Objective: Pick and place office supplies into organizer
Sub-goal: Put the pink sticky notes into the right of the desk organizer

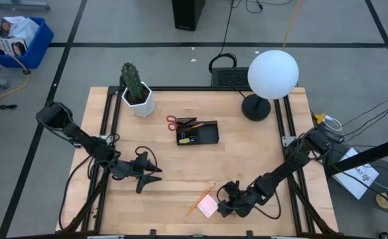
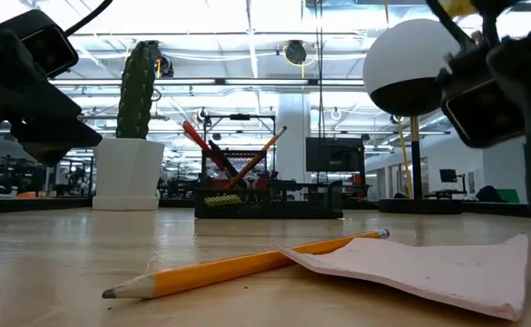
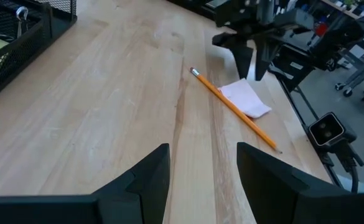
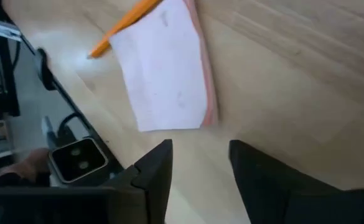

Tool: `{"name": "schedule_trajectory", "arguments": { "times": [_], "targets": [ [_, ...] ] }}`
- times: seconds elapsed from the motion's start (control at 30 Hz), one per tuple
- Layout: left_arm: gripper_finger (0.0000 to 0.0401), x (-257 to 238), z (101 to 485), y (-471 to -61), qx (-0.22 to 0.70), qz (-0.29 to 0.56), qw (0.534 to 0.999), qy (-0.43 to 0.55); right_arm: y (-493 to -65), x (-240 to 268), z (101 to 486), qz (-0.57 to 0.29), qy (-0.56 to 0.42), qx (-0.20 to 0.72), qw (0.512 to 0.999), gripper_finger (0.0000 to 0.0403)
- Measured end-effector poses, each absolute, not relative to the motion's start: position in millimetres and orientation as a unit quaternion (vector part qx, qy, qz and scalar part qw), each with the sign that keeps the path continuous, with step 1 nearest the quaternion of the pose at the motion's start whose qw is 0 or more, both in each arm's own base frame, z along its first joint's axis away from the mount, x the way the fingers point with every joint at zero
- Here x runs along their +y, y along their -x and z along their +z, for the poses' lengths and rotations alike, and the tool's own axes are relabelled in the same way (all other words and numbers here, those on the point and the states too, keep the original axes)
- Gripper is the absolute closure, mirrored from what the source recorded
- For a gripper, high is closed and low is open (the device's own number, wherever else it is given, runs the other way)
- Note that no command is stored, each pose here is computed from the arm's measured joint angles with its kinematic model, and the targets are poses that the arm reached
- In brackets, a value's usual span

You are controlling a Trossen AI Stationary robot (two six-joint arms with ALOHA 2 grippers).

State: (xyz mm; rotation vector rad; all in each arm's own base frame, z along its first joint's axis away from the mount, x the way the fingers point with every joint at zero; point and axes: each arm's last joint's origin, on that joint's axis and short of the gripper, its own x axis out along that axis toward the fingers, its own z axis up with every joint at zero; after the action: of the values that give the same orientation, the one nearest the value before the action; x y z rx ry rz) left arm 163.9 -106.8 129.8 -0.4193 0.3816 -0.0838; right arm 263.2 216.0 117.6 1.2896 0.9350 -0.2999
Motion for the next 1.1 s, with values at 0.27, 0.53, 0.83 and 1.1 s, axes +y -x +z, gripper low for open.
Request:
{"name": "schedule_trajectory", "arguments": {
  "times": [0.27,0.53,0.83,1.1],
  "targets": [
    [0.0213,-106.9,130.0,-163.9,0.187,-0.041,0.959,0.21,-265.0,215.1,113.3,-0.154,-0.589,0.404,0.682,0.0245],
    [0.0213,-106.9,129.9,-163.9,0.188,-0.042,0.959,0.21,-276.0,200.3,112.4,-0.171,-0.593,0.391,0.683,0.0252],
    [0.0213,-107.0,129.8,-163.8,0.189,-0.043,0.958,0.211,-278.5,196.4,112.0,-0.167,-0.587,0.398,0.685,0.0257],
    [0.0213,-107.0,129.8,-163.8,0.189,-0.043,0.958,0.21,-281.0,198.2,113.4,-0.149,-0.594,0.388,0.689,0.0295]
  ]
}}
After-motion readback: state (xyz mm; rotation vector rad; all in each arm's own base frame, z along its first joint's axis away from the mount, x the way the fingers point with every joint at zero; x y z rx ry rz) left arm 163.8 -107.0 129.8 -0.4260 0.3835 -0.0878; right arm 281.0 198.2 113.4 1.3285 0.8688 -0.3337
